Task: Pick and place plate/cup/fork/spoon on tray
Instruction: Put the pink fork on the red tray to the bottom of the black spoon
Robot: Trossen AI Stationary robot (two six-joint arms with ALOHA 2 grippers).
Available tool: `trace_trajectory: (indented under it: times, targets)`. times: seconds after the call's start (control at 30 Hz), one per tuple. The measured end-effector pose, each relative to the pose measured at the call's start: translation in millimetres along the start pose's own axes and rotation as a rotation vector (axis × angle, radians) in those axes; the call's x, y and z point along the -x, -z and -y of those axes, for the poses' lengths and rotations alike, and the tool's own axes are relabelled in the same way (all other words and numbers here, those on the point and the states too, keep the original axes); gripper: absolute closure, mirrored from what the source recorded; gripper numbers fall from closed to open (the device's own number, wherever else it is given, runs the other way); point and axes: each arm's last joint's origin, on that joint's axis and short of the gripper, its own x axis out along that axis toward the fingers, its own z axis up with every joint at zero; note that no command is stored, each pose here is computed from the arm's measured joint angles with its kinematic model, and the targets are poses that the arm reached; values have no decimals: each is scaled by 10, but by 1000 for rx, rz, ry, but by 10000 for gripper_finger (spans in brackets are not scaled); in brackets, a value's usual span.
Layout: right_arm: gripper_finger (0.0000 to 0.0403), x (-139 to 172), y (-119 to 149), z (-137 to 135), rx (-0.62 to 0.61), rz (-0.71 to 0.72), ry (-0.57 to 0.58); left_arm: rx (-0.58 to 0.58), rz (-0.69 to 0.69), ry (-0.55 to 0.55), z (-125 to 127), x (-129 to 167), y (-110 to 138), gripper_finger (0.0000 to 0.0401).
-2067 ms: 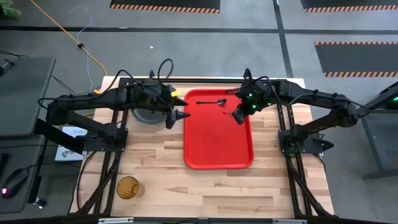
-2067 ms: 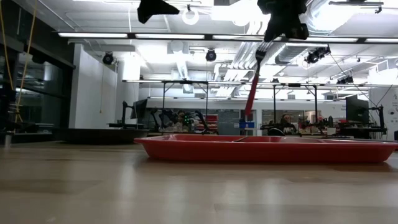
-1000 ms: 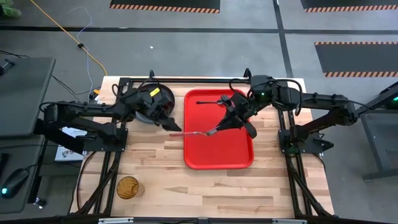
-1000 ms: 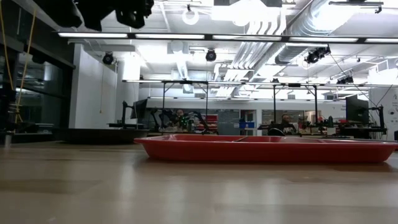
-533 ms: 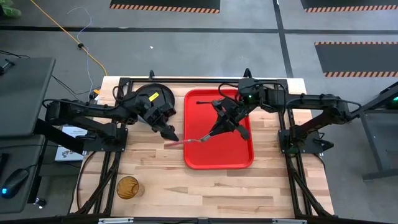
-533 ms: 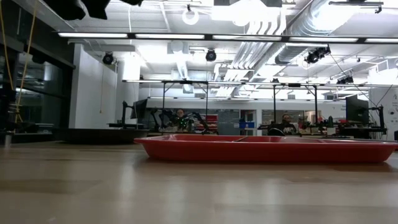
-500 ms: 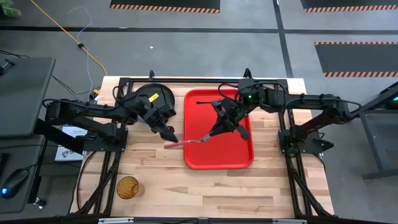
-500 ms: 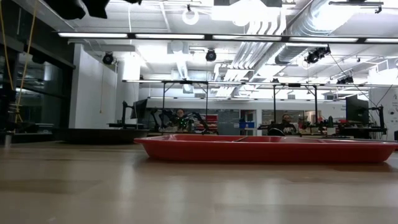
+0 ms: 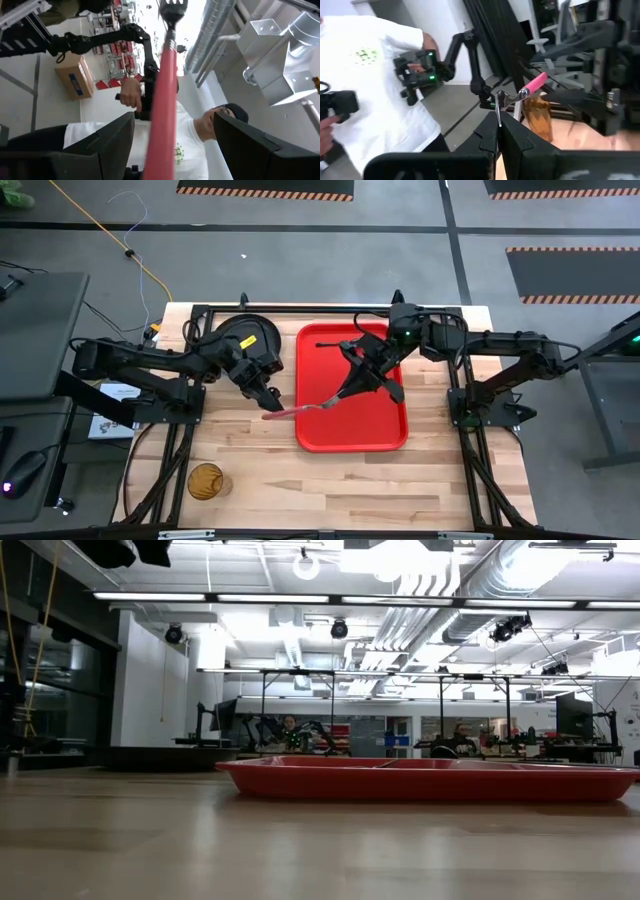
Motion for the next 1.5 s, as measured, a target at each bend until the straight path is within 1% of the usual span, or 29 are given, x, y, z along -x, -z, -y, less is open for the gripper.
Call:
trace_trajectory:
  times: [0.1, 0.23, 0.33, 0.43, 0.53, 0.7, 0.83, 1.03, 1.13, 1.37, 1.5]
  targets:
    - [403, 0, 6, 10, -8, 0, 27, 14, -47, -6, -13, -41, 50, 139]
    - [403, 0, 19, 12, -17, -10, 30, 16, -79, -21, -61, -96, 94, 139]
    - [403, 0, 24, 10, -20, -17, 18, -5, -88, -17, -62, -111, 110, 142]
    - [403, 0, 26, 0, -37, -25, -14, 4, -87, -30, -104, -120, 96, 154]
    - [403, -1, 29, -1, -39, -26, -15, -13, -88, -23, -95, -120, 98, 172]
    - [403, -23, 38, 22, -45, -25, -15, -4, -87, -38, -150, -134, 78, 199]
    - [403, -98, 107, 90, -92, -54, -32, 0, -86, -59, -237, -153, 48, 207]
    - [403, -119, 118, 101, -92, -57, -45, -22, -102, -59, -246, -153, 47, 214]
    - [403, -114, 113, 95, -93, -55, -46, -27, -104, -57, -244, -153, 47, 237]
    - [403, -116, 113, 101, -93, -51, -30, -47, -118, -57, -245, -153, 51, 316]
    - [403, -118, 118, 103, -97, -55, -29, -77, -127, -48, -226, -153, 54, 338]
